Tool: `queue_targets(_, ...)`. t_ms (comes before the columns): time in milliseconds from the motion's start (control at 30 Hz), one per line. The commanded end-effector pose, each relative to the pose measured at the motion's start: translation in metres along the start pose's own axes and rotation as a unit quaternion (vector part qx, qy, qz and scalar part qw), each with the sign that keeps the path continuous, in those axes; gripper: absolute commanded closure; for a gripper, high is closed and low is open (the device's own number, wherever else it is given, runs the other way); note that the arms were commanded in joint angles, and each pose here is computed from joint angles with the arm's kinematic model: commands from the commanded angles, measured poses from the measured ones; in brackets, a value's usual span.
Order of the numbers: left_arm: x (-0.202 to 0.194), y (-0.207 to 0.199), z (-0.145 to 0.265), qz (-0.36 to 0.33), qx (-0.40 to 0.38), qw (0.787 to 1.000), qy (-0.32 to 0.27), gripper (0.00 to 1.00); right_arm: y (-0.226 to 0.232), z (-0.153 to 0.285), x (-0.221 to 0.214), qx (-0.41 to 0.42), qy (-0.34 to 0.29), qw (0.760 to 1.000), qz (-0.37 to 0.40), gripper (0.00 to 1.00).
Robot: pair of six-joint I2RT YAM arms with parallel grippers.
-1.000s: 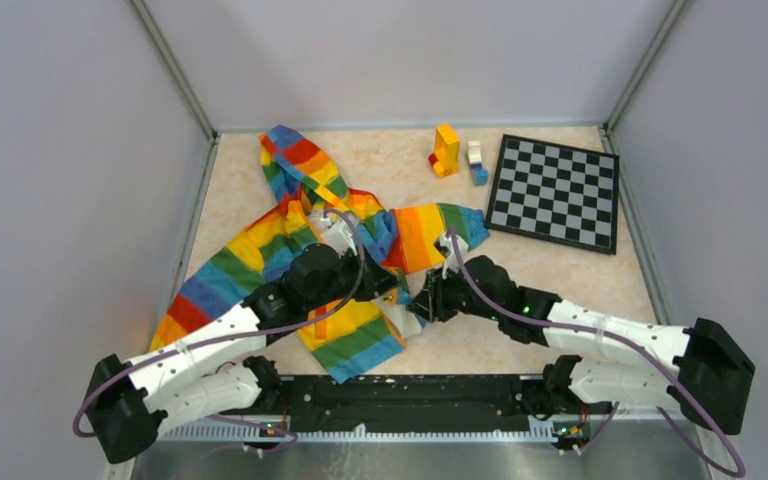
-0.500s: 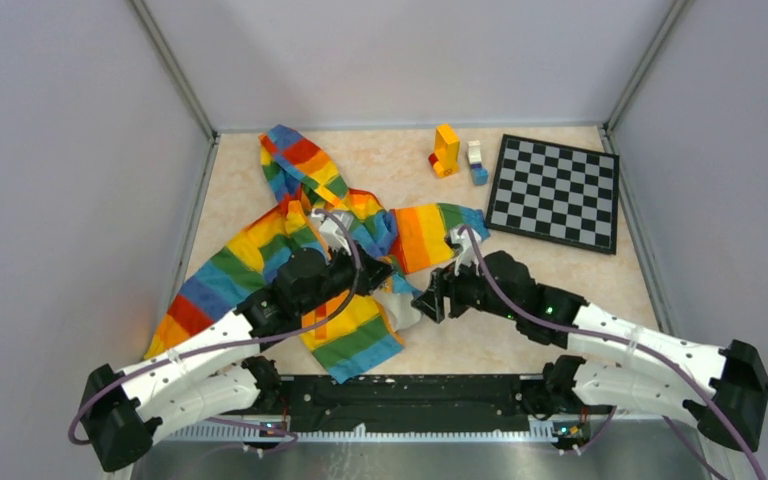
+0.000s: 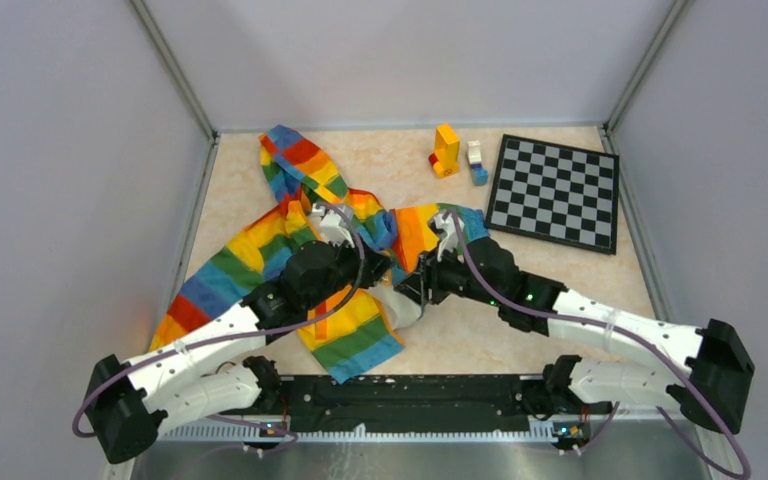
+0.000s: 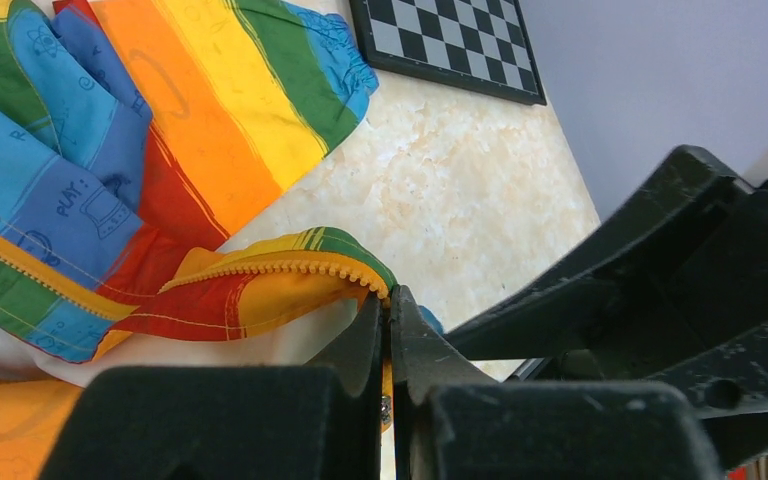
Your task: Zip up the jacket
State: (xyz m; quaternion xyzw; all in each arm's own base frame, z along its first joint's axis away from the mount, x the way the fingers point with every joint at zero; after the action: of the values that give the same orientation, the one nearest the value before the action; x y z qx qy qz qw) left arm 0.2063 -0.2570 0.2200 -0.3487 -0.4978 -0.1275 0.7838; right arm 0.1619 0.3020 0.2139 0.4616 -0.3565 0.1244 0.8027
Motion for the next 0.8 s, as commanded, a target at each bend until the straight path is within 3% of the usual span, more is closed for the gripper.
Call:
queue_targets(0, 0.023, -0.011, 0.003, 0.012, -0.013, 0.999, -0.031, 1.00, 0.010, -0.016, 0.029, 0.013, -0.062, 0.998, -0.002, 0.57)
queue_targets(233, 0.022, -0.014, 0.007, 0.019, -0.024, 0.999, -0.030, 1.00, 0.003, -0.027, 0.032, 0.013, -0.090, 0.995, -0.026, 0.59)
queue_targets(567, 0.022, -0.018, 0.012, 0.028, -0.038, 0.998, -0.035, 1.00, 0.002, -0.030, 0.030, 0.059, -0.089, 0.993, -0.059, 0.76)
queue_targets(767, 0.021, -0.021, 0.012, 0.034, -0.048, 0.998, -0.036, 1.00, 0.009, -0.028, 0.028, 0.117, -0.089, 0.987, -0.067, 0.76)
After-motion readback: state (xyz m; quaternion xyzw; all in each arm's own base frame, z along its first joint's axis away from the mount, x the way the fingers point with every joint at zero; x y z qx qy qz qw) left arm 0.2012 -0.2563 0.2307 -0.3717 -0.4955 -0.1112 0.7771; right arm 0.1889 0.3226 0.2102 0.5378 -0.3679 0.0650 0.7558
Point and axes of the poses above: each gripper's point midway between its finger pads, its own z axis back along the fingers, its own y axis along the line the jaws close on, x = y × z, the point moved 2 cm from there along z, back along the fingers, and after that the axes turned 14 degrees about -z, right-handed, at the moved point
